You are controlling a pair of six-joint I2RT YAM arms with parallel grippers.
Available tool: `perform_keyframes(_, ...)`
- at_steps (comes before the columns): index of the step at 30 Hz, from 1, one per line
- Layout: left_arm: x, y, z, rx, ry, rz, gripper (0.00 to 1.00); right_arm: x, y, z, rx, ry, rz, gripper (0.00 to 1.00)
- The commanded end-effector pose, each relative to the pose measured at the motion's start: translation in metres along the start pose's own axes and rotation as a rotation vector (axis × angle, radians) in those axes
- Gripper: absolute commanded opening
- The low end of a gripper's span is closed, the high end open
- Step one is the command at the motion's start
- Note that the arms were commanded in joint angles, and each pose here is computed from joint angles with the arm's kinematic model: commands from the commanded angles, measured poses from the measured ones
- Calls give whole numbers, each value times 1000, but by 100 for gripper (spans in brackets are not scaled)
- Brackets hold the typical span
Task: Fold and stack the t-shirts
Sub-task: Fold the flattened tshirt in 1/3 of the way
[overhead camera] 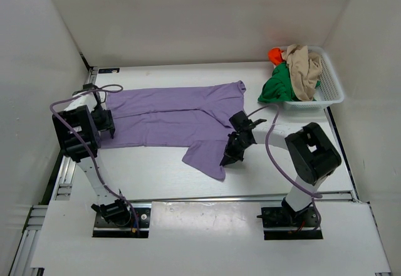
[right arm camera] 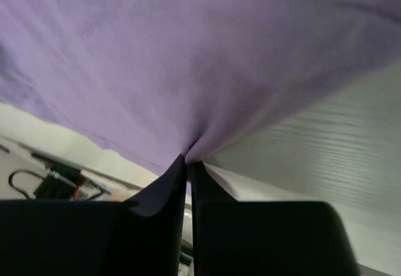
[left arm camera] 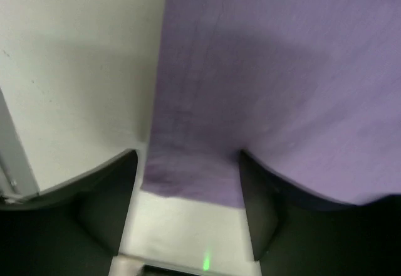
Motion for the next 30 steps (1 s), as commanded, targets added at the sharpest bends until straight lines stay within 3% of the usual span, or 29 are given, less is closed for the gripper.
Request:
perform_keyframes(1, -12, -2, 5, -3, 22, 16, 60, -12, -10, -2, -49, 7, 33, 0)
perform_keyframes(3, -16, -5, 9, -3, 33, 37, 39, -7, -22, -3, -93, -8, 29, 0)
perform_keyframes(5, -17, -5, 18, -5, 53, 37, 10, 5, -31, -5, -137, -38, 11, 0)
perform_keyframes(10, -1, 2, 30, -2, 14, 3, 10, 29, -69, 16, -180, -76, 60, 0)
perform_keyframes(15, 13, 8, 67, -4, 28, -24, 10, 44, -91, 48, -182, -66, 102, 0)
perform_keyframes(17, 23, 9, 80, -4, 28, -24, 18, 50, -97, 60, -183, -64, 104, 0)
perform_keyframes(19, 24, 10, 101, -10, 78, -26, 36, 50, -109, 76, -192, -45, 122, 1)
perform_keyframes(20, 30, 11, 104, -9, 67, -25, 58, 50, -113, 80, -196, -38, 129, 16)
perform_keyframes(21, 33, 12, 108, -9, 70, -25, 66, 52, -113, 83, -187, -31, 123, 26)
perform_keyframes(24, 56, 18, 95, 3, -28, -57, 70, 64, -109, 79, -138, -72, 118, 42)
perform_keyframes(28, 105, 16, 47, 28, -236, 0, 70, 106, -72, 42, -21, -224, 99, 42)
perform_keyframes(30, 110, 4, 30, 19, -256, 95, 69, 136, -49, 15, 48, -322, 101, 44)
Point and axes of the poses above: each gripper's point midway between its finger pads, its own x axis back along the fingers, its own y axis along the line the jaws close on, z = x × y, the point moved 5 cm from there along x, back along the fingers, and after that the axes turned 2 degrees about x, right-handed, at the moved point
